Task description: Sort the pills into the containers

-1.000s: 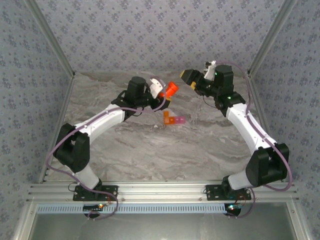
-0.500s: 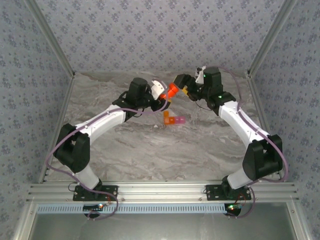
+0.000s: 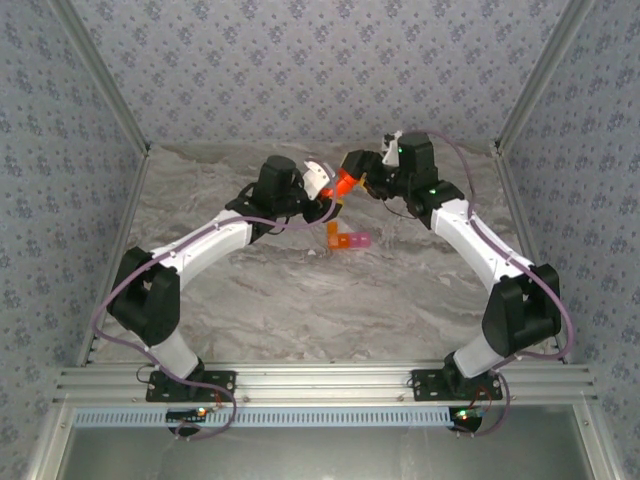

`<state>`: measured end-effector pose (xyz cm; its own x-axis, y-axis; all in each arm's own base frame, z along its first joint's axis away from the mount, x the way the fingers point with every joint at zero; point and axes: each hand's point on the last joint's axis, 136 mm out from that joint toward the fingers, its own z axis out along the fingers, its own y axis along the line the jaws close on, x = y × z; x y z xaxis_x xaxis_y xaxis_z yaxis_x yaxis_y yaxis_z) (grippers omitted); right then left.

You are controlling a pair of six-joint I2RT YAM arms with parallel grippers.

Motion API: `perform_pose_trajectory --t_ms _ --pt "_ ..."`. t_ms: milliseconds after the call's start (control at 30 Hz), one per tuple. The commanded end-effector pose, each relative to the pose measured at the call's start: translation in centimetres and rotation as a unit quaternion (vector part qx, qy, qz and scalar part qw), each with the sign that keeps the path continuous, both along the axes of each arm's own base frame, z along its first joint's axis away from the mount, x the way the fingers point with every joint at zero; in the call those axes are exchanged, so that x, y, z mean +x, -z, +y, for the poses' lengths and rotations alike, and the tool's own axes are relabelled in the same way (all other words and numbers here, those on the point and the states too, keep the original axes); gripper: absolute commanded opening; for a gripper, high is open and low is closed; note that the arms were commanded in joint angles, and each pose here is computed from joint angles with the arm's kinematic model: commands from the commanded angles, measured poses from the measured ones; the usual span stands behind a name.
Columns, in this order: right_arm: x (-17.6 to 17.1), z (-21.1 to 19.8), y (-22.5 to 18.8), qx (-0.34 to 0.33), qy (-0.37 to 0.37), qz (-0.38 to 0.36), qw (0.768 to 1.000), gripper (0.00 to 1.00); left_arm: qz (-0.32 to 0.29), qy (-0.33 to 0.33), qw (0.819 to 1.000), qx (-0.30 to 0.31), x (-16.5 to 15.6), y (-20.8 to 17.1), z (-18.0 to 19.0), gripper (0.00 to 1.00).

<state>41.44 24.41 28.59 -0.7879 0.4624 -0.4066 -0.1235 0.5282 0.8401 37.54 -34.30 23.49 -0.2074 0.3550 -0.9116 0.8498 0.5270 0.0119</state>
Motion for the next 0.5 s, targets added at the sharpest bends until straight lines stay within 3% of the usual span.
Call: perform_pose_trajectory --t_ms 0,200,367,467 --pt "-0.5 0.9 -0.7 0.012 -0.023 -0.009 1.000 0.51 -0.021 0.011 0.999 -0.030 -0.4 -2.5 -0.6 0.00" --pt "-0.5 0.5 -1.4 0.019 -0.064 -0.062 0.996 0.47 -0.007 0.027 0.998 -0.062 -0.9 -3.7 -0.4 0.00" --pt "-1.3 0.0 -4.2 0.037 -0.139 -0.181 0.973 0.53 0.034 0.066 0.988 -0.134 -2.0 -6.2 0.3 0.00" --pt "-1.2 -0.3 -4.3 0.031 -0.144 -0.182 0.972 0.57 0.048 0.080 0.984 -0.151 -2.6 -6.8 0.5 0.00"
